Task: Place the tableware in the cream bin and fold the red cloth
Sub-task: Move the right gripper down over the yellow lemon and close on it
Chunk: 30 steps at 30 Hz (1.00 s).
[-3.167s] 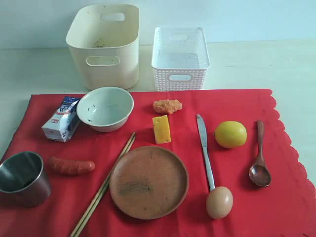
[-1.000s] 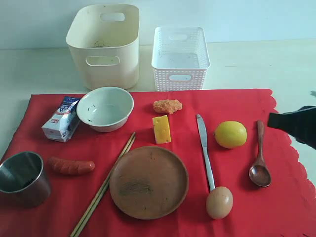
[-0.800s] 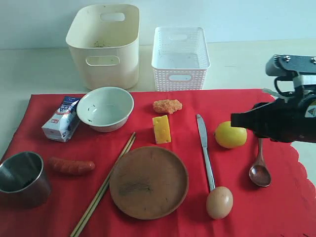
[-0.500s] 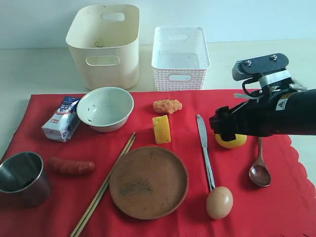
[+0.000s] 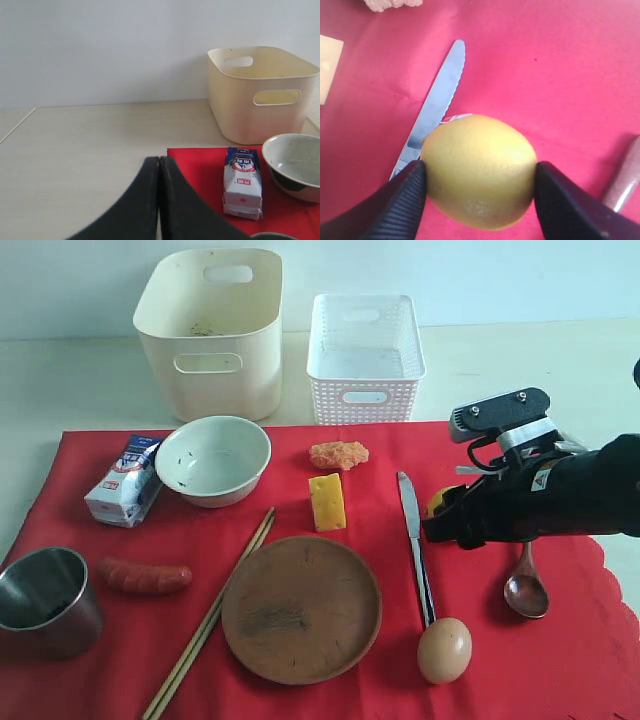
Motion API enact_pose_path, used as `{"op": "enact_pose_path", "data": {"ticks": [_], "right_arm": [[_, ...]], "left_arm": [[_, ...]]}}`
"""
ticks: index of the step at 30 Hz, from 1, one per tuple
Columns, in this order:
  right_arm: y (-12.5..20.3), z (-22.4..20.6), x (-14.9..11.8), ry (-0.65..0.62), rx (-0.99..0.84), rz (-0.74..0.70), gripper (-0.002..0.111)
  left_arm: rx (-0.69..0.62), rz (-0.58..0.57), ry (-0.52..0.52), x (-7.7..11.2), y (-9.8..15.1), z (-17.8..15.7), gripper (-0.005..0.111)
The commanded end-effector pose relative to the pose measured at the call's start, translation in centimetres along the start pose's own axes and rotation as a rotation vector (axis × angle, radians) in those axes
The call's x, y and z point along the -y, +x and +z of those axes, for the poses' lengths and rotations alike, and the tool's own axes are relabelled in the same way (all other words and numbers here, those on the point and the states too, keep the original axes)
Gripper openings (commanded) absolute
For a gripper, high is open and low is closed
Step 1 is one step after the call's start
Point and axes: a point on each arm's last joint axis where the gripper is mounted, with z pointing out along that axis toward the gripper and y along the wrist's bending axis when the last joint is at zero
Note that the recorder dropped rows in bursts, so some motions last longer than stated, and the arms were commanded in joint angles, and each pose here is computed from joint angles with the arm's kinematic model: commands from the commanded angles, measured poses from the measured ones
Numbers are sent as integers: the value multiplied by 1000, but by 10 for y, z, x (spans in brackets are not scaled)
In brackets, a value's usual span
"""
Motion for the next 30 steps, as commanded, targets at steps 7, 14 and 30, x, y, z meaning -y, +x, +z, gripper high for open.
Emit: {"op": "enact_pose_path", "data": {"ticks": [7,14,30], "right_arm": [[-2,0,-1,-2,14,-9,19],[-3,0,-1,-1,21,-9,44],[-9,21,-2,-1,-20,-63,54]], "left_arm": [[4,-4,1,0,1,0,1],[4,-4,1,0,1,0,1],[4,-4,1,0,1,0,1]]}}
